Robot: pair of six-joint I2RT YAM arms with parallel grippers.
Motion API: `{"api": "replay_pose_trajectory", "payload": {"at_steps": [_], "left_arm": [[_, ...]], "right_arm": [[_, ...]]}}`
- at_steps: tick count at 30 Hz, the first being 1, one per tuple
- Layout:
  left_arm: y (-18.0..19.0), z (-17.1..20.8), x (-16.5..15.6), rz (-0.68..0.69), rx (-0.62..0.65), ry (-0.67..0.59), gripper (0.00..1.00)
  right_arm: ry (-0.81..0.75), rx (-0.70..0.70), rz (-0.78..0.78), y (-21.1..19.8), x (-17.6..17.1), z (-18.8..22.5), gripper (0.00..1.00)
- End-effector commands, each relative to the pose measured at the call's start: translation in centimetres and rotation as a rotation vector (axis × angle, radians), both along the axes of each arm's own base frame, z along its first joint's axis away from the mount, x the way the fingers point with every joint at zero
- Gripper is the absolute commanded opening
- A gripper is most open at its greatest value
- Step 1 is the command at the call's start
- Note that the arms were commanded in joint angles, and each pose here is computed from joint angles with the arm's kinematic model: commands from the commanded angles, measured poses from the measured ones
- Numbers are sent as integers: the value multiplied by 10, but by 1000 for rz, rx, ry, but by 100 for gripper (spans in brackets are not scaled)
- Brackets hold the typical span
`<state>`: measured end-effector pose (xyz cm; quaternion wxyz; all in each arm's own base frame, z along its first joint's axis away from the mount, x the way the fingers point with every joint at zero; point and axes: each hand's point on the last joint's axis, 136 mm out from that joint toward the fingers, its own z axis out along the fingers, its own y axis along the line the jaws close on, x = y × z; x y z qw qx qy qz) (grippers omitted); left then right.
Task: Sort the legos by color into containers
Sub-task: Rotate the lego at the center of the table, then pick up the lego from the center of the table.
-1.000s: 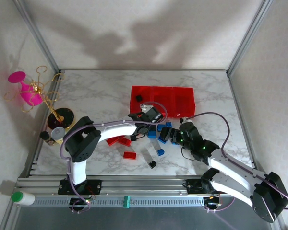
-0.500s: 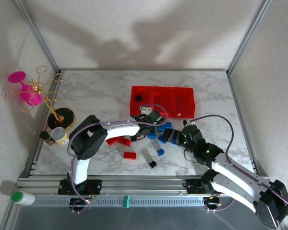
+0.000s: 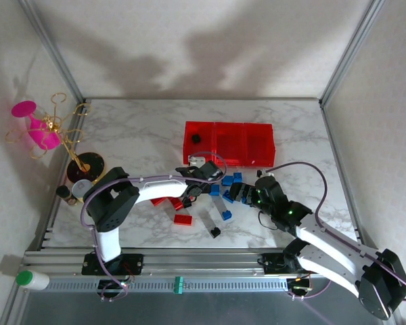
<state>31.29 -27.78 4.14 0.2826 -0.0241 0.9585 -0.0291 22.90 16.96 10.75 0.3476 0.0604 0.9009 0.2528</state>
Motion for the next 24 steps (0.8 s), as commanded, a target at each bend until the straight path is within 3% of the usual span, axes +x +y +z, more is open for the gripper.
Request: {"api": "replay_pose_trajectory", "payload": {"at_steps": [1, 12, 24], "left_arm": [[-15, 10, 5, -23, -11, 3, 53], [-14, 4, 16, 5, 36, -13, 51], [-9, -16, 4, 0, 50, 56, 54]], "right_arm": [[-17, -2, -16, -2, 5, 0, 99], [-24, -17, -25, -7, 2, 1, 99], [1, -17, -10, -1, 4, -7, 99]]}}
